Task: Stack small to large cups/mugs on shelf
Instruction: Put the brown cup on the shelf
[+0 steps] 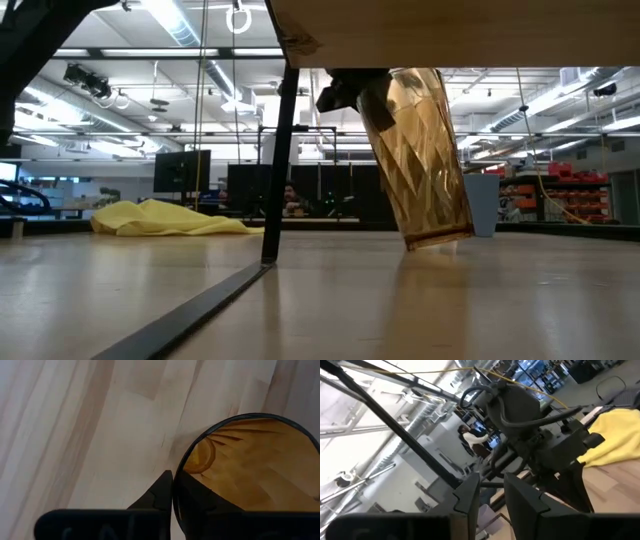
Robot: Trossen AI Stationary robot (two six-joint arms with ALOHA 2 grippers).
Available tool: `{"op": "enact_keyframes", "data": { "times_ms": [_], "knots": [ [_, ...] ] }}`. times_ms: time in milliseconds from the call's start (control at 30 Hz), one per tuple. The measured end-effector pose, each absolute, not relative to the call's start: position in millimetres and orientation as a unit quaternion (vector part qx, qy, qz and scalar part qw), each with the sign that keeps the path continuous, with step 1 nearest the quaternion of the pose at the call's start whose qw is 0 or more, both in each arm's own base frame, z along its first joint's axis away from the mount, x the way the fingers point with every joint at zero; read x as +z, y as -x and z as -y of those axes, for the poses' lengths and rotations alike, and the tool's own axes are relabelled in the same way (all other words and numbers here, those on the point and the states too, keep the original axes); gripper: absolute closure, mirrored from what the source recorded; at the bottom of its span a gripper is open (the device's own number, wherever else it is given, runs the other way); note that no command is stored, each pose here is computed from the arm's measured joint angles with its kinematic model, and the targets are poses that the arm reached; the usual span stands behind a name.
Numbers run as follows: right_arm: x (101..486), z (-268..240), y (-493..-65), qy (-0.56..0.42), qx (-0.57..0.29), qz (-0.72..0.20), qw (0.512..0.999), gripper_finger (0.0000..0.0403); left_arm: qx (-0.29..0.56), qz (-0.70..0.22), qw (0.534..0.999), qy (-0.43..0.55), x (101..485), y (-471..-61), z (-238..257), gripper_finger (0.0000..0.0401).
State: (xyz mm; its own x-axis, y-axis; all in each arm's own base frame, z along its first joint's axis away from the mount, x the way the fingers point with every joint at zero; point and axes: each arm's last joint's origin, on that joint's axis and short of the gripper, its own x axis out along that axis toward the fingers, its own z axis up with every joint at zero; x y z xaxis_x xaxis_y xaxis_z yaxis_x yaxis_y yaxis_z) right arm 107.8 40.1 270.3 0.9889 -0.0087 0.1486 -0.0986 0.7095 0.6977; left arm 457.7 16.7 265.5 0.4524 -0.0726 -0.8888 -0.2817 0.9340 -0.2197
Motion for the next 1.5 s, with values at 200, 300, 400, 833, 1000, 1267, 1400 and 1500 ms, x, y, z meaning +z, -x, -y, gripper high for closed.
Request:
{"op": "enact_keyframes", "data": {
  "times_ms": [200, 300, 400, 833, 1000, 1267, 1400, 1500],
  "knots": [
    [268.7, -41.1, -109.6, -0.378, 0.023, 0.063, 0.923, 0.0306, 0.056, -0.508, 0.844, 0.162, 267.7, -460.3, -15.8, 0.0365],
    [268.3, -41.3, -110.0, -0.377, 0.022, 0.062, 0.924, 0.0306, 0.055, -0.507, 0.845, 0.162, 267.9, -460.5, -15.5, 0.0356],
    [268.4, -41.3, -110.0, -0.377, 0.023, 0.062, 0.924, 0.0306, 0.055, -0.507, 0.845, 0.163, 267.9, -460.5, -15.7, 0.0346],
    [268.3, -41.3, -110.0, -0.377, 0.023, 0.062, 0.924, 0.0306, 0.056, -0.503, 0.846, 0.166, 268.5, -461.2, -15.8, 0.0304],
    [268.3, -41.3, -110.0, -0.377, 0.023, 0.062, 0.924, 0.0306, 0.056, -0.5, 0.848, 0.166, 270.5, -461.5, -15.8, 0.0292],
    [268.3, -41.4, -110.0, -0.377, 0.023, 0.061, 0.924, 0.0306, 0.047, -0.451, 0.876, 0.166, 307.9, -464.8, -15.9, 0.0273],
    [268.2, -41.4, -110.0, -0.381, 0.023, 0.061, 0.922, 0.0306, 0.047, -0.446, 0.878, 0.165, 322.5, -461.0, -17.7, 0.0265],
    [268.2, -41.3, -110.0, -0.402, 0.025, 0.06, 0.913, 0.0306, 0.05, -0.479, 0.862, 0.156, 331.7, -450.6, -19.5, 0.026]
  ]
}}
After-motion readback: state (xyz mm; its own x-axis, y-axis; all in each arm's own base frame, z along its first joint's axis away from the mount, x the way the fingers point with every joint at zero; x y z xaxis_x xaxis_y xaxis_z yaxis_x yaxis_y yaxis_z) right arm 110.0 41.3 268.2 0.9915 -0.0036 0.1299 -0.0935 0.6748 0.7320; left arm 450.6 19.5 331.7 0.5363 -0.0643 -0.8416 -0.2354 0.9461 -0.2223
